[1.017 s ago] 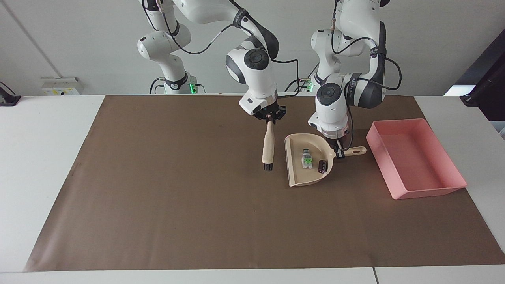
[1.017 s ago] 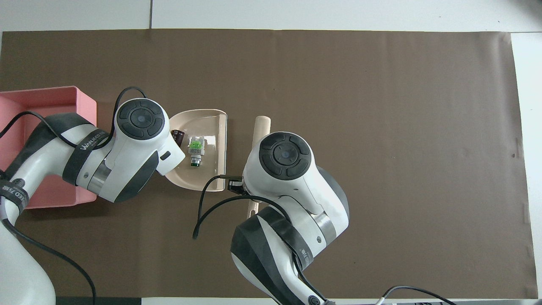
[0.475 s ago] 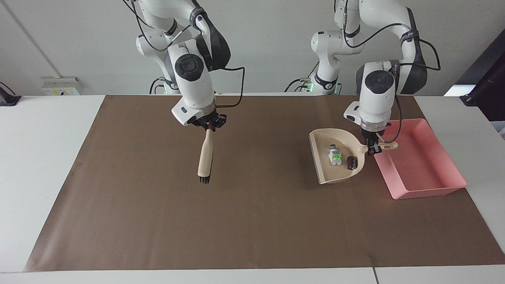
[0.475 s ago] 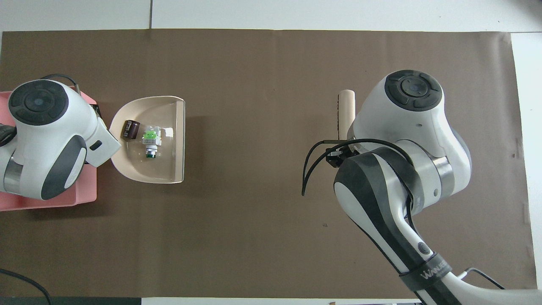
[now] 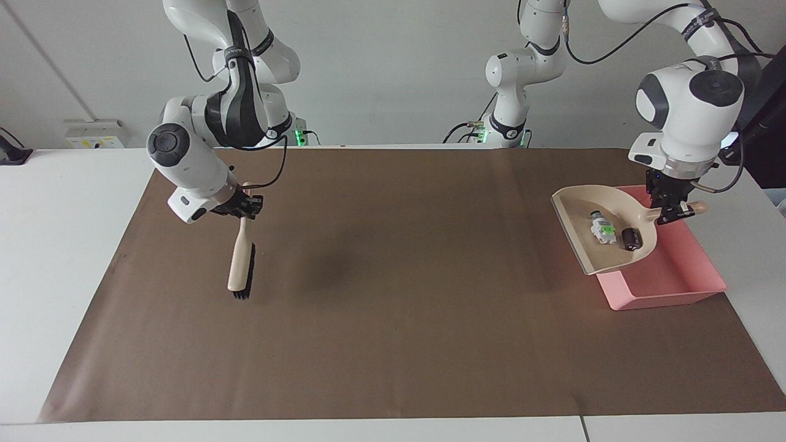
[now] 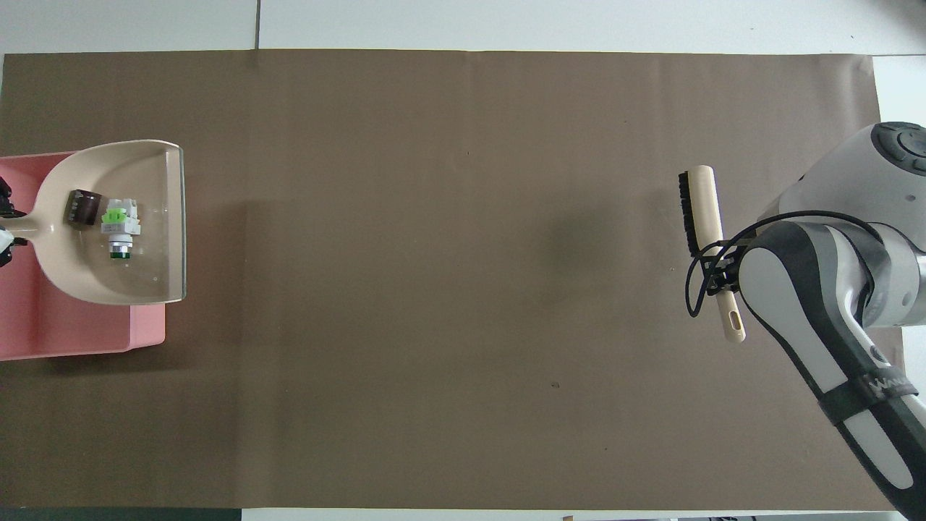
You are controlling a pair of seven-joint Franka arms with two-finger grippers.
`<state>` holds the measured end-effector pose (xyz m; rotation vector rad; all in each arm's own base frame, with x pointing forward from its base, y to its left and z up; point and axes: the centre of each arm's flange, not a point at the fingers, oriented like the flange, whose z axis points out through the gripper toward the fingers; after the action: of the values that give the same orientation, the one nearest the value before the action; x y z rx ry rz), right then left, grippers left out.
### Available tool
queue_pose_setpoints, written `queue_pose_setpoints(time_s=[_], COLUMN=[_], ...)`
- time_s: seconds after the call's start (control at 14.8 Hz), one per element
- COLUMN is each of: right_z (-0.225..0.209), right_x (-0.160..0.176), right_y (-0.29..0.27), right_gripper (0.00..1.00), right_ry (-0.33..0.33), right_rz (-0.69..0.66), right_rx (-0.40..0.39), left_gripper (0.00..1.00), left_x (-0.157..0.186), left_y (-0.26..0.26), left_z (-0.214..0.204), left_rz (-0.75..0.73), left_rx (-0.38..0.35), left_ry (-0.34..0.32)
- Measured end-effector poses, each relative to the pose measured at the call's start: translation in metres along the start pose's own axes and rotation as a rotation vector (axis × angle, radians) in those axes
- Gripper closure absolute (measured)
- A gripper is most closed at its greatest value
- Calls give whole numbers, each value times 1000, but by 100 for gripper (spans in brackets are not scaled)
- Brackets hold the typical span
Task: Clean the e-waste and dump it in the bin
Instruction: 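Tip the dustpan over the pink bin with the left gripper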
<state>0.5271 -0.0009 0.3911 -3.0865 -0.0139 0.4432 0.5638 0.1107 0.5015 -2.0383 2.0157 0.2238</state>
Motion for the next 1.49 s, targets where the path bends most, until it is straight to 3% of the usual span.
queue_pose_setpoints(time_s=[0.27,0.47,0.81,1.49], right_z=[11,29,42,57], right_x=[-7,-10,-13,-14], right_y=[46,61,64,80], right_gripper=[75,75,75,74], right_ry=[31,65,52,62], right_rz=[5,16,4,-16], right_rx=[-26,-24,-22,-15], left_gripper=[67,67,67,67], left_x=[-85,-109,-98,-55], left_y=[10,9,-4,-7], left_z=[20,44,70,79], left_rz=[14,39,96,114], left_rx=[-2,-1,-31,-7], left_ry=[-15,-50,-170,-600])
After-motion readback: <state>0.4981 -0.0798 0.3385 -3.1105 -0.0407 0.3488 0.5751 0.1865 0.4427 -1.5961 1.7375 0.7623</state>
